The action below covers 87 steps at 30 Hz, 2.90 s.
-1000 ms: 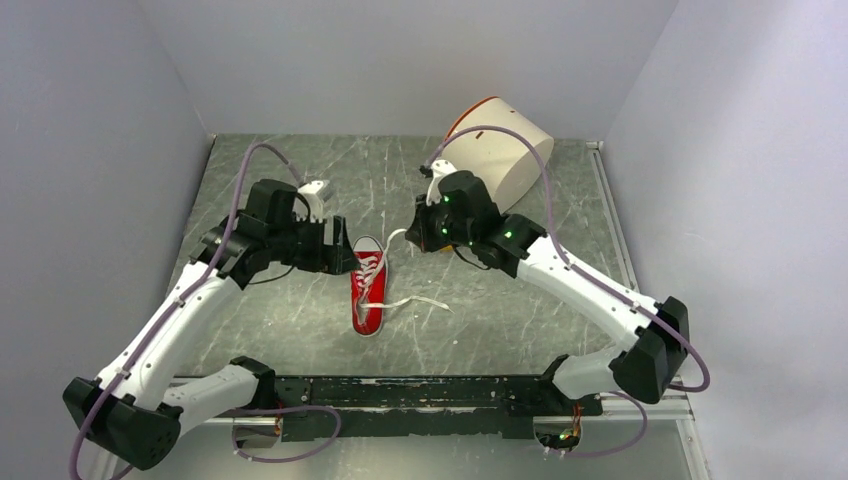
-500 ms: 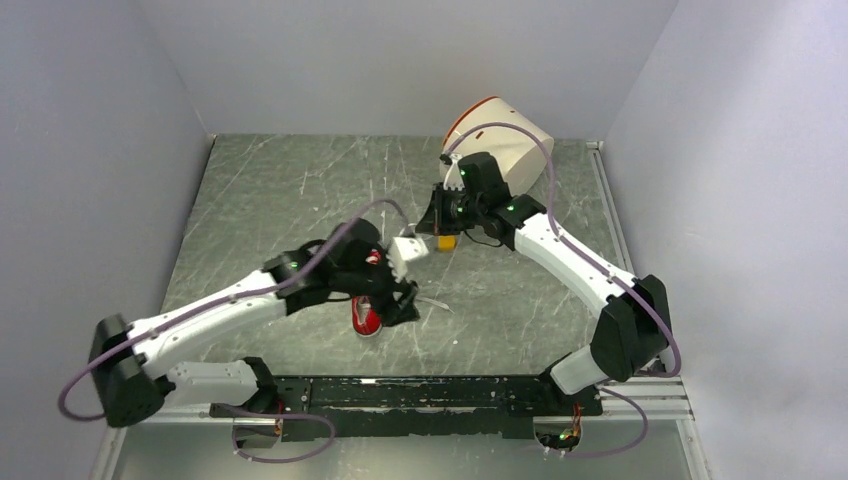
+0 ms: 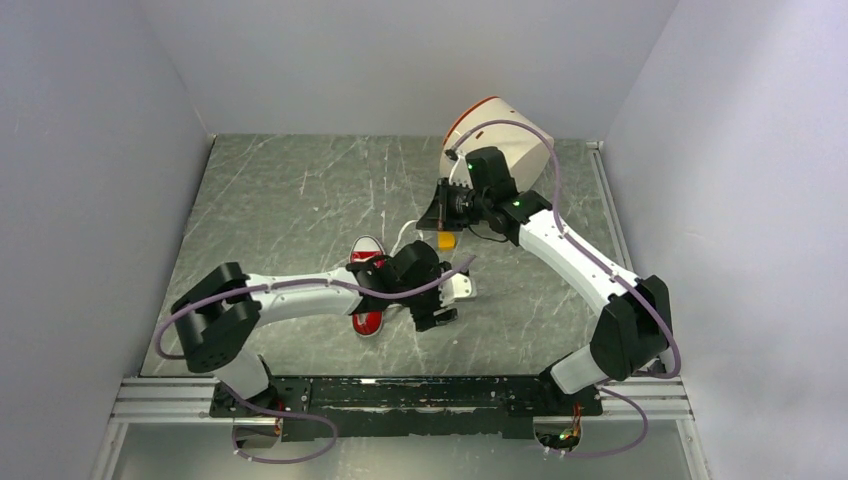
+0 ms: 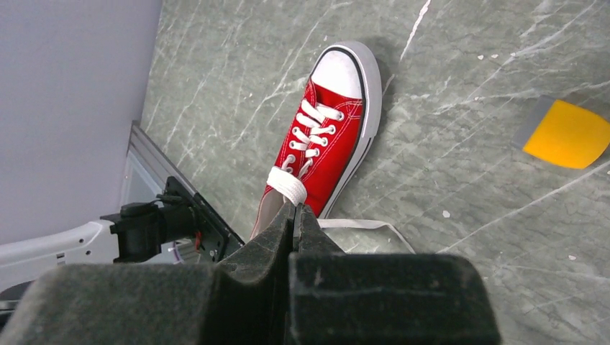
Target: Tie the shoes
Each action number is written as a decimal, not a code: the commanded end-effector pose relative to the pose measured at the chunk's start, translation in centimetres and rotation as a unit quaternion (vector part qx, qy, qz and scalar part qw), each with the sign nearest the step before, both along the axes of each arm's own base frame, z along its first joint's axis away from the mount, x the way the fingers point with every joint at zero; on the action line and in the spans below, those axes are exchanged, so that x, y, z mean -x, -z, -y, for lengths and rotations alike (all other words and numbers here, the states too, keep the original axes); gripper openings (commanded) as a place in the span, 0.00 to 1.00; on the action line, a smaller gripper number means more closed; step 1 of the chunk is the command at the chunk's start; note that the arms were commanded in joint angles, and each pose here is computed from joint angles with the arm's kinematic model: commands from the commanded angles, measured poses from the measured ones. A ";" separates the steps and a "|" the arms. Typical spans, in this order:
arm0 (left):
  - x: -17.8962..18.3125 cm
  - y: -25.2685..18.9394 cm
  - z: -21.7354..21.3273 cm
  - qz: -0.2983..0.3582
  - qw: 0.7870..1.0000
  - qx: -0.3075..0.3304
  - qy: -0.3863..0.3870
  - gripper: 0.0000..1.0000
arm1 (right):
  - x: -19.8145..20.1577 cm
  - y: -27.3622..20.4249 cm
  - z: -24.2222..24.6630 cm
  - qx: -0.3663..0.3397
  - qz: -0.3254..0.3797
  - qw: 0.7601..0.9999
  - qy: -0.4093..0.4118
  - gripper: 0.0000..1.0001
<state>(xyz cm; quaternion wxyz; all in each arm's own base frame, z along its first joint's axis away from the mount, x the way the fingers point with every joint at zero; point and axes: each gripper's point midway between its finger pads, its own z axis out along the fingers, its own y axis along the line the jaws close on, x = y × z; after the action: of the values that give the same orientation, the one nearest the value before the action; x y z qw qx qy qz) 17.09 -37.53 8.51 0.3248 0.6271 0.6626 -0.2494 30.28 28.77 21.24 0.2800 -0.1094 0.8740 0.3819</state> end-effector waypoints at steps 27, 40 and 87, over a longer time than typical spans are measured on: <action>-4.2 1.7 0.9 0.014 0.998 0.015 -0.053 0.05 | -2.4 1.7 1.5 0.003 -0.024 1.000 0.013 0.00; -6.7 -15.4 -8.7 0.024 0.954 0.125 -0.270 0.05 | -3.6 1.2 0.0 -0.014 -0.008 1.000 -0.026 0.00; -14.1 -7.6 -32.0 -0.063 0.715 -0.083 -0.692 0.97 | -5.6 5.0 -0.4 0.110 -0.022 0.993 -0.023 0.00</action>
<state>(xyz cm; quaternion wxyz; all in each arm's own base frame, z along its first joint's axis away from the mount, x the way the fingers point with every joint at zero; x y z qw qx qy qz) 31.08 -6.00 13.95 0.2806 -0.0182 0.9577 0.0615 36.32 31.69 19.54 0.2575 -0.1381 0.8846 0.3634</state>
